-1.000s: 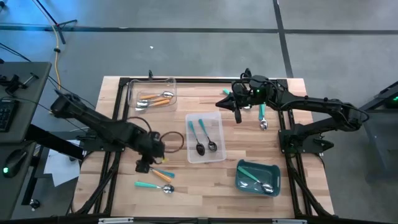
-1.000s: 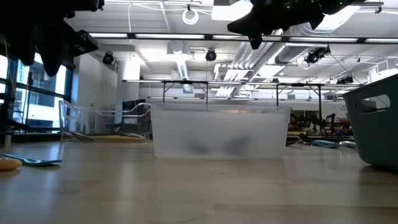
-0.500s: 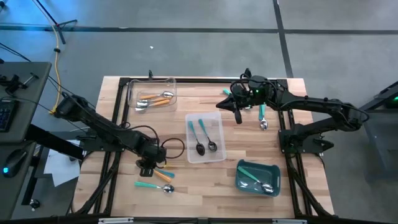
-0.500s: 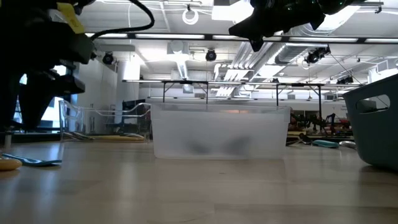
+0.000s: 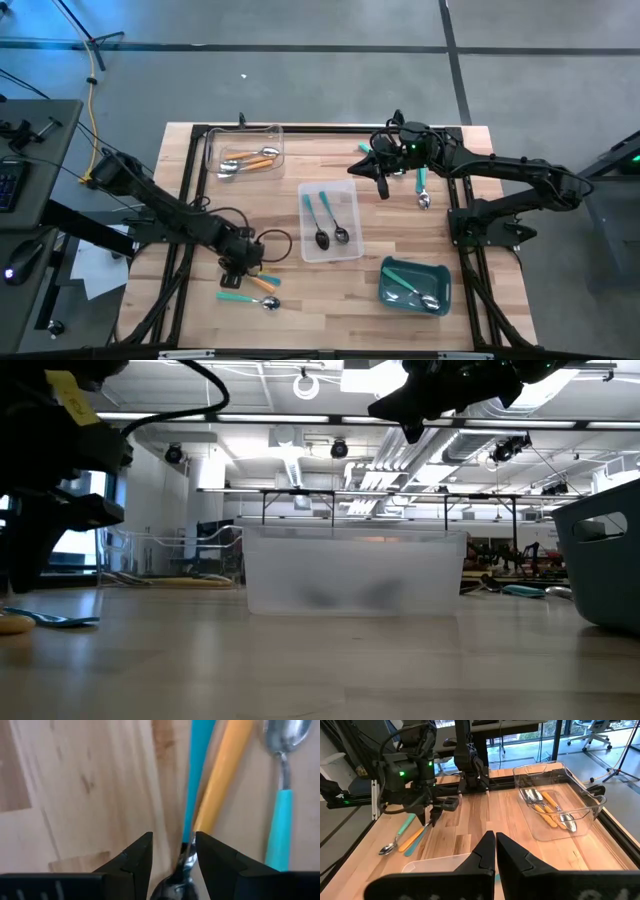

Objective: Sort silverware by color (type)
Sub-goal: Put the blue spoon into the white transparent bin

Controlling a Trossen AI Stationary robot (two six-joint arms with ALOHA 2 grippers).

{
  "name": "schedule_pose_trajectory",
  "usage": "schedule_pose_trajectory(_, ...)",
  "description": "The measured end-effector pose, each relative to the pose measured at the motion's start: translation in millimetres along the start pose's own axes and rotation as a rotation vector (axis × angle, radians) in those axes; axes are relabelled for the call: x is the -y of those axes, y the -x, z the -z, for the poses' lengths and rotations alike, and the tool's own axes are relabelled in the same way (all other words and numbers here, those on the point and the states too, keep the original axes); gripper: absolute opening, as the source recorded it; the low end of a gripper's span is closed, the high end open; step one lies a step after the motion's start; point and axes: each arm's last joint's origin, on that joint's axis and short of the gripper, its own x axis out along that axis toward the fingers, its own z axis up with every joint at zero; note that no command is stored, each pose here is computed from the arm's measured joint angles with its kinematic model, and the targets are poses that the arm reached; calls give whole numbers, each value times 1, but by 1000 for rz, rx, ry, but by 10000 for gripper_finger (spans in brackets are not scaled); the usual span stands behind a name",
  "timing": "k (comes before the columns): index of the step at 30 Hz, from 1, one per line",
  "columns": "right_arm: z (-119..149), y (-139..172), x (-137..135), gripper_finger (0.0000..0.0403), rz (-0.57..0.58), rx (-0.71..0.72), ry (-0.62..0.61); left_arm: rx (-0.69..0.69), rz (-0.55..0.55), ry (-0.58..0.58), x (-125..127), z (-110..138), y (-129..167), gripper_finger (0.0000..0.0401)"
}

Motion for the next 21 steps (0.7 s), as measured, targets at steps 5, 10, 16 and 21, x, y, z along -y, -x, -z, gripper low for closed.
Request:
schedule_pose_trajectory(5, 0, 0, 0, 0, 9, 0, -4, 23, -6, -26, 6, -1, -2, 140)
schedule_pose_trajectory(10, 0, 0, 0, 0, 10, 0, -4, 15, -26, -34, 7, -1, -6, 140)
schedule_pose_trajectory(16, 0, 0, 0, 0, 10, -1, -5, 4, -40, -33, 6, -2, -13, 140)
schedule_pose_trajectory(21, 0, 0, 0, 0, 10, -1, -5, -7, -54, -45, 6, -2, -17, 140)
